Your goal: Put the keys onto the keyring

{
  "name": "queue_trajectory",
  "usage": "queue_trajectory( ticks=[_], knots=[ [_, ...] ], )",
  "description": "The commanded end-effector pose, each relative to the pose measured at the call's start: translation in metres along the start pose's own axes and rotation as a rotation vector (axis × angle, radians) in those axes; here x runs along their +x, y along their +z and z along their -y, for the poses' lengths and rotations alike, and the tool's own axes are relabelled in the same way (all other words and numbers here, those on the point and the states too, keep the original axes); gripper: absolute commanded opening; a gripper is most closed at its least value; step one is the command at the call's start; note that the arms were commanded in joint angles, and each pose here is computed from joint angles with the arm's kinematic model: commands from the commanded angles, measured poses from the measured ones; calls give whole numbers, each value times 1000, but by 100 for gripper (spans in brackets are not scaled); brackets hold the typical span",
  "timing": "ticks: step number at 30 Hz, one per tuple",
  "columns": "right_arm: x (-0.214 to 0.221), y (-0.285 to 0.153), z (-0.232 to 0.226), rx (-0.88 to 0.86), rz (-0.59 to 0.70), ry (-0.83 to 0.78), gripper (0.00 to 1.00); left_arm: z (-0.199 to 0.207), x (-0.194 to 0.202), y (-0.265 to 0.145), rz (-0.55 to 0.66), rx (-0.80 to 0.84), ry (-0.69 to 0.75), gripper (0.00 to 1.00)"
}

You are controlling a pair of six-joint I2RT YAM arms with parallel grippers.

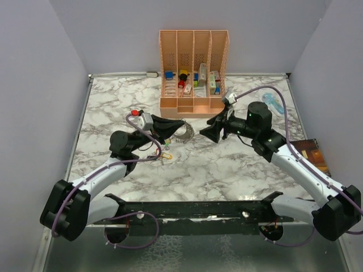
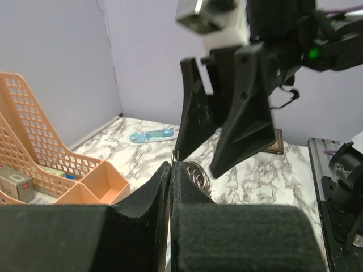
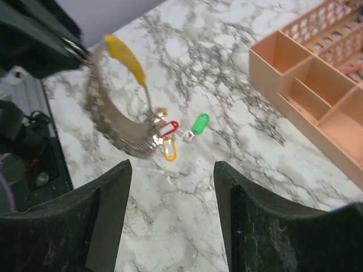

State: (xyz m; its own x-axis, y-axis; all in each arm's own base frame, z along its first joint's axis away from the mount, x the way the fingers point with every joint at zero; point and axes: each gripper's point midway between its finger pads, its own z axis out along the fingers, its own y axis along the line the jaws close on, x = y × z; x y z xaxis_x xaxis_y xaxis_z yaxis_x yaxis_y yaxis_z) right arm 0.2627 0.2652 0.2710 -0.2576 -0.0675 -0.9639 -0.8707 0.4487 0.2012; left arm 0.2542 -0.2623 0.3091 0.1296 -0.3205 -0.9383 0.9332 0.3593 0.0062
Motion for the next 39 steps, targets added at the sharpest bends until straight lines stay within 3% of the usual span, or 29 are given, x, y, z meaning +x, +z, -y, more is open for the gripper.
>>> queue_trajectory(
  ticks=[1, 9, 21, 29, 39],
  knots=[
    [42, 2, 39, 200, -62, 64, 59, 8, -43, -6, 145, -16, 85, 0],
    [89, 18, 52, 213, -87, 161, 53, 6, -72, -15, 275, -85, 82, 0],
    [31, 18, 36, 124, -10, 25, 53, 0, -44, -30, 219, -154, 10, 0],
    [78, 36, 29, 43, -95, 147, 47, -30, -54, -52, 212, -280, 80, 0],
    [128, 122, 29, 106, -331, 228, 39, -49, -60, -94, 168, -504, 205, 0]
  ],
)
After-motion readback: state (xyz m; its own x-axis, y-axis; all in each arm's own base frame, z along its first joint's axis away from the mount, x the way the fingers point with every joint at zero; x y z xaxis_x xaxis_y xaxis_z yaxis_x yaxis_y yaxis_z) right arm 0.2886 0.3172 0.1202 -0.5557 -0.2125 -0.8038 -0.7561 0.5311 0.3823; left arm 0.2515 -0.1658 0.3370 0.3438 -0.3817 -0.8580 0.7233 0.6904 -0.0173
